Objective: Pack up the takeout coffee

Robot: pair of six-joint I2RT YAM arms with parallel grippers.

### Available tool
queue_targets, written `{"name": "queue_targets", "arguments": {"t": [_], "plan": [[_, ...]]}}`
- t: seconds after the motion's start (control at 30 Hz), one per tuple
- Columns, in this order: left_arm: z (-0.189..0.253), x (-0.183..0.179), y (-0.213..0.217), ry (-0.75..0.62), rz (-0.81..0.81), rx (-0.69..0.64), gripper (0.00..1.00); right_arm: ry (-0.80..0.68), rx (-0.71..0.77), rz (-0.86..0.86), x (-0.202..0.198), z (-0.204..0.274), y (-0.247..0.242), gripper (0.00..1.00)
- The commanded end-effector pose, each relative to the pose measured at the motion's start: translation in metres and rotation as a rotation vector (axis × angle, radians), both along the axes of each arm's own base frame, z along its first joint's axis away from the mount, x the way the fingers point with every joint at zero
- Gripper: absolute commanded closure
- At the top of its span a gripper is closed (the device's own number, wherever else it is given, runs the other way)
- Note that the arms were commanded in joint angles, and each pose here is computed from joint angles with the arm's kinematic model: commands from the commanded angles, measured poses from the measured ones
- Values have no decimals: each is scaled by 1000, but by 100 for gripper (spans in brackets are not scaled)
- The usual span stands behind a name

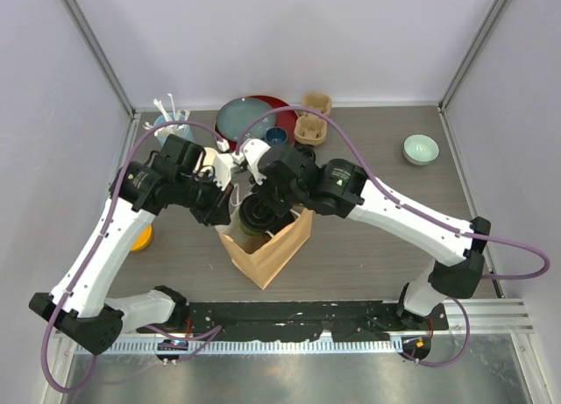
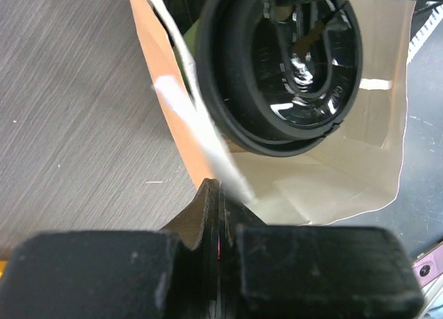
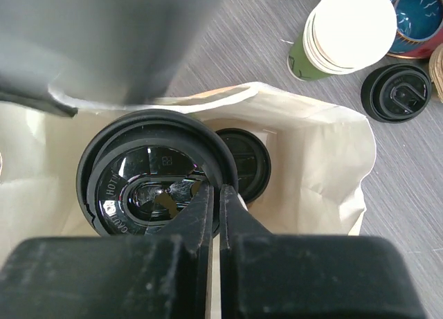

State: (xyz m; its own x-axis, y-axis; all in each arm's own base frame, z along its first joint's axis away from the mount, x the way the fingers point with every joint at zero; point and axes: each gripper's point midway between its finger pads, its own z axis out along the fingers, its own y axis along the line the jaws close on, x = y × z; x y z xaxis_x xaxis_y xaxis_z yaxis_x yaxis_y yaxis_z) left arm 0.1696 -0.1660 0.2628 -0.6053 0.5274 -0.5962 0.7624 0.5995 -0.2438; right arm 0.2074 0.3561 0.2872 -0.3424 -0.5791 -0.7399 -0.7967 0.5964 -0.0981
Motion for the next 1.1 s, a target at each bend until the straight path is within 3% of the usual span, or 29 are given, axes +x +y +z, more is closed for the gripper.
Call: {"name": "queue_targets", "arguments": {"t": [0.0, 0.33, 0.87, 1.07], "plan": [[19, 30, -13, -94, 59, -77, 100, -3, -58, 143, -36, -1, -15, 99], [24, 31, -14, -107, 63, -87, 100, -5, -60, 214, -49, 2, -12, 99], [22, 14, -27, -43, -22, -158, 100, 29, -206, 300, -38, -70, 24, 99], [28, 24, -22, -87, 24, -139, 100, 22, -198, 346, -47, -67, 12, 99]]}}
